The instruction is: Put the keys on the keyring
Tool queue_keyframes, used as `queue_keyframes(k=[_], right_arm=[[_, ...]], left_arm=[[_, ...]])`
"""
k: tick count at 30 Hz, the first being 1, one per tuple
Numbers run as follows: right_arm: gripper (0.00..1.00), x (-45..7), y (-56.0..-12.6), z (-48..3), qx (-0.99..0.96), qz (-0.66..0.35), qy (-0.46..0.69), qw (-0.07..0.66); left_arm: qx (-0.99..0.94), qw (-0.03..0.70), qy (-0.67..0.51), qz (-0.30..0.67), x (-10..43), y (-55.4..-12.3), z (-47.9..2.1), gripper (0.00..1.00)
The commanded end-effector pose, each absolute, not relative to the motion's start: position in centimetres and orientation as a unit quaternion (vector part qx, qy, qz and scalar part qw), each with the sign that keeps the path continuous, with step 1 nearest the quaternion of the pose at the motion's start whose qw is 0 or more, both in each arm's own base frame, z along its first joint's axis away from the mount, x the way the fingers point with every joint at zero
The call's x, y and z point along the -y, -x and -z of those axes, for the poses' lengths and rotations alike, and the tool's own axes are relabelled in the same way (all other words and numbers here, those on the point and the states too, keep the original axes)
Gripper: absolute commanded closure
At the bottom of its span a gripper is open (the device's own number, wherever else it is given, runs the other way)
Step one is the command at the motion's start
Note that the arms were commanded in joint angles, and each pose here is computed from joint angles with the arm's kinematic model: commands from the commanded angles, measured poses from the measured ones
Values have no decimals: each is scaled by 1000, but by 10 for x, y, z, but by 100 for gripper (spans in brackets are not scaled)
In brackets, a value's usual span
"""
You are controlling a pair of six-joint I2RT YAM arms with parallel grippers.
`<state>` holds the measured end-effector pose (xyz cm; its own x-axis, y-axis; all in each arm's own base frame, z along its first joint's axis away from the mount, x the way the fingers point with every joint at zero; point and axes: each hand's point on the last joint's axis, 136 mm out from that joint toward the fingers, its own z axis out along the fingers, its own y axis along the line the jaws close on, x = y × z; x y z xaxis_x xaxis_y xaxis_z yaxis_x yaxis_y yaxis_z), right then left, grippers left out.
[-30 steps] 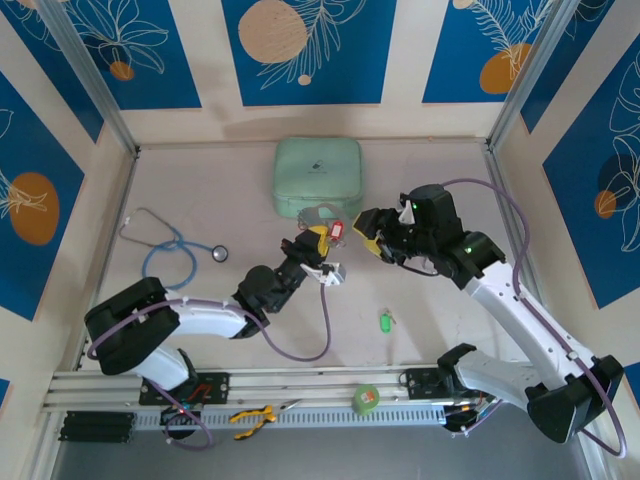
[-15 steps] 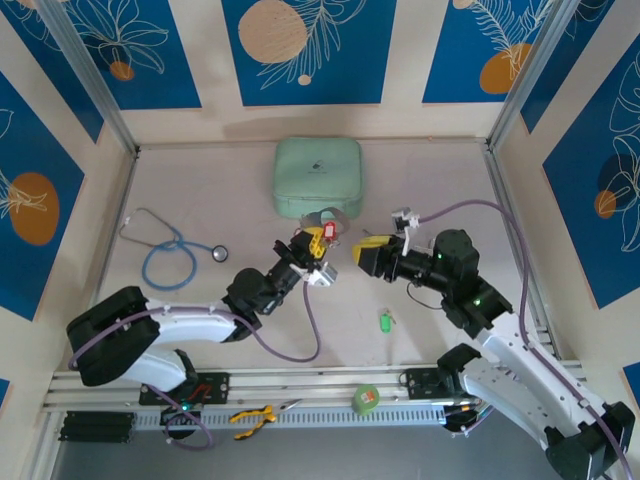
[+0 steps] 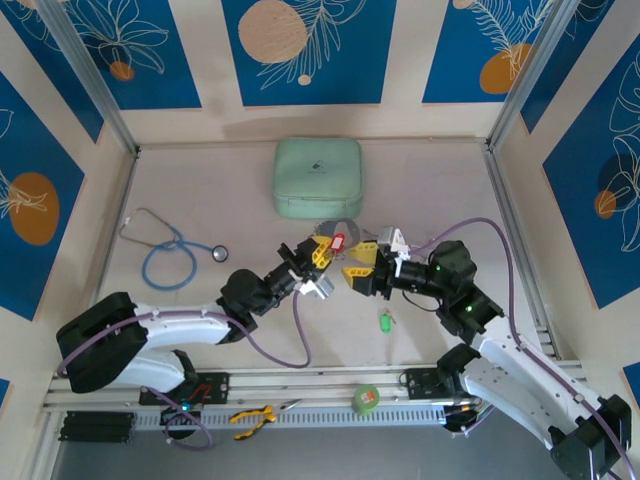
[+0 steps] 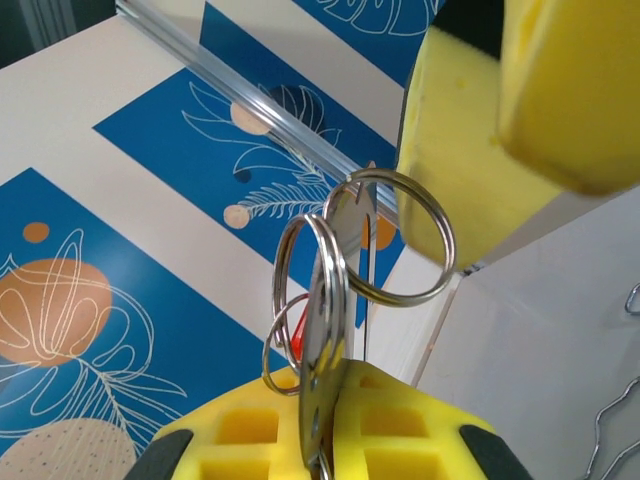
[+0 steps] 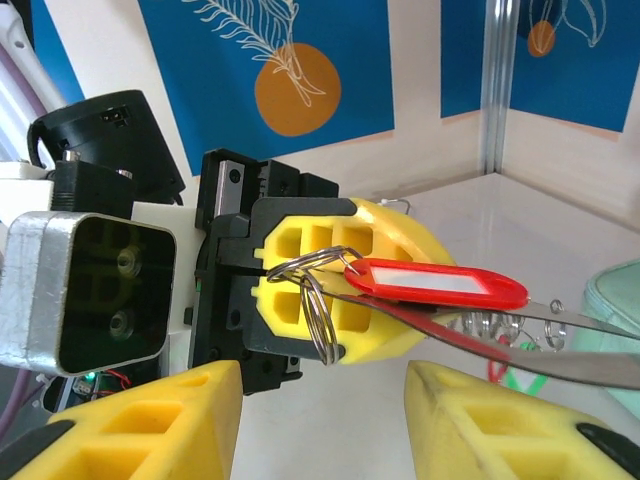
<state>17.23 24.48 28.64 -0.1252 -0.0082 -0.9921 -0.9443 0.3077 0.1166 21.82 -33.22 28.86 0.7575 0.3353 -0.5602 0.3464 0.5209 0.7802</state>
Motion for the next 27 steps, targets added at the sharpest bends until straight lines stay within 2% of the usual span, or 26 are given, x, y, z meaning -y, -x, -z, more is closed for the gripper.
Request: queue_keyframes(k=[1,20,24,27], right_arm=[[54,-251,-166,-303,-573,-440,416,552],[80,-256,-171,-312,-565,-442,400,570],[89,-256,-175,-313,-571,-443,391,570],[100,-256,-179,-313,-577,-445,379,570]], left_arm=[[-326,813,-481,30,332,-206,-303,100],[-323,814,-483,30,331,-204,-300,100],[-321,810,-489,28,332,-204,-297,100],[-322,808,-494,22,333,-205,-294,100]])
